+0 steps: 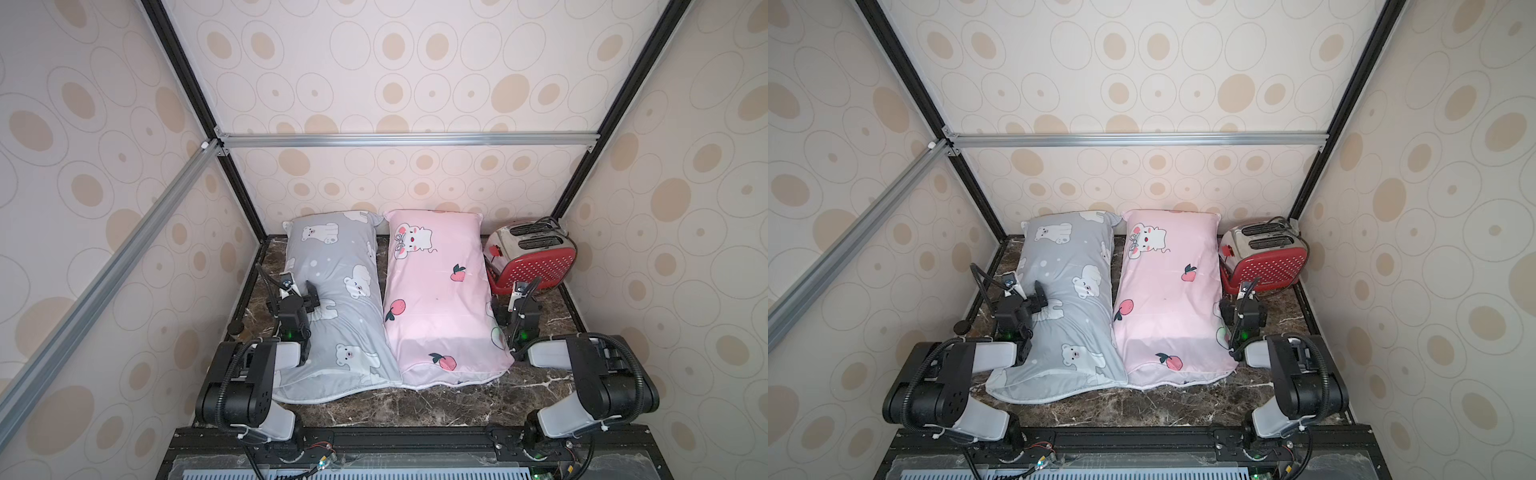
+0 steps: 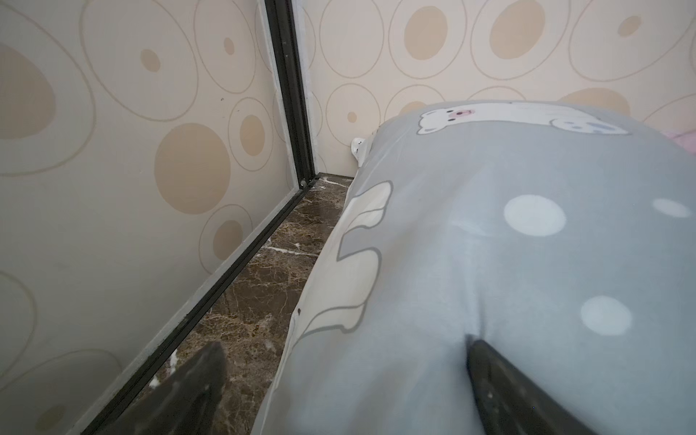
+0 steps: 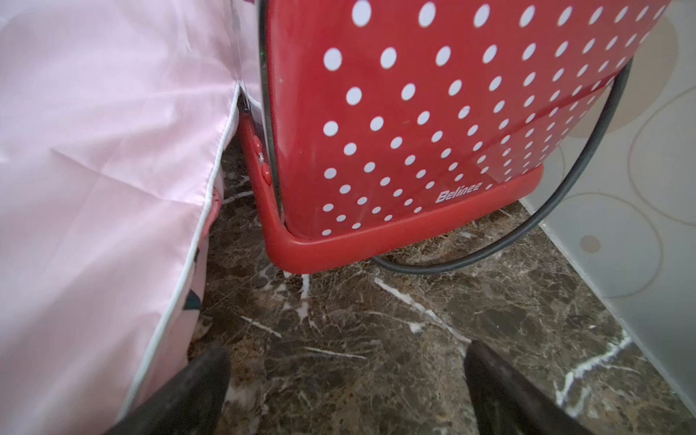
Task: Zip up pillowcases
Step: Pick up the pillowcase from the center of the board.
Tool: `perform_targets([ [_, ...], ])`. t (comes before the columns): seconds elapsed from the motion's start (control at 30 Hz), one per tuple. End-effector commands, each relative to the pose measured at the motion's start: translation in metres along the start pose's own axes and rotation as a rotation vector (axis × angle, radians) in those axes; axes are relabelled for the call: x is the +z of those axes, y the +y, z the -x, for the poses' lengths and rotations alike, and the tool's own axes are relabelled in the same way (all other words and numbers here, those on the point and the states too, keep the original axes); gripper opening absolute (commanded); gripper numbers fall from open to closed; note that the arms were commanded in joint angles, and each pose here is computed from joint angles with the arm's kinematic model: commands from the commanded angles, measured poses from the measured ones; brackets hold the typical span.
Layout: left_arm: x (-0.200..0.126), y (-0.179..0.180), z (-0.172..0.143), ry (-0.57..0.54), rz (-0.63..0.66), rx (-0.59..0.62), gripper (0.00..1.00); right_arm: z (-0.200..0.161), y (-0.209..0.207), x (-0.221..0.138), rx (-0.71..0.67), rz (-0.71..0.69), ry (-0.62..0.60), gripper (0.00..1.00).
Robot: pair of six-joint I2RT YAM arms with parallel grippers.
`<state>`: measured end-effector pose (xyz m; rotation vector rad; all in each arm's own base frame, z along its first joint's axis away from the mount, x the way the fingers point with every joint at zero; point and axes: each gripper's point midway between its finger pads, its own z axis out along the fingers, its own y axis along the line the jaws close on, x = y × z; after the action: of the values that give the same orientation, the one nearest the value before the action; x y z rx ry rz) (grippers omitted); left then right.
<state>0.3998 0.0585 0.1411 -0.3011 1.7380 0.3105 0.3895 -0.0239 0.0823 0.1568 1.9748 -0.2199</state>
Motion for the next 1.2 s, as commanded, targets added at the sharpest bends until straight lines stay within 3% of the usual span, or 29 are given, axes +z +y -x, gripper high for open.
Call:
perform_targets([
  [0.0, -0.001, 0.016, -0.039, 0.132, 0.062, 0.084, 0.99, 0.006, 0.006, 0.000, -0.002, 0.024, -0.017, 1.00],
  [0.87, 0.000, 0.017, -0.039, 0.139, 0.064, 0.083, 0.99, 0.006, 0.006, 0.001, 0.001, 0.023, -0.012, 1.00],
  [1.0, -0.014, 0.016, -0.012, 0.137, 0.058, 0.108, 0.99, 0.019, 0.002, -0.004, 0.001, 0.003, -0.040, 0.99],
  [1.17, -0.075, 0.040, 0.049, 0.099, 0.186, 0.082, 0.99, 0.030, 0.017, -0.038, 0.013, 0.062, 0.228, 0.99],
])
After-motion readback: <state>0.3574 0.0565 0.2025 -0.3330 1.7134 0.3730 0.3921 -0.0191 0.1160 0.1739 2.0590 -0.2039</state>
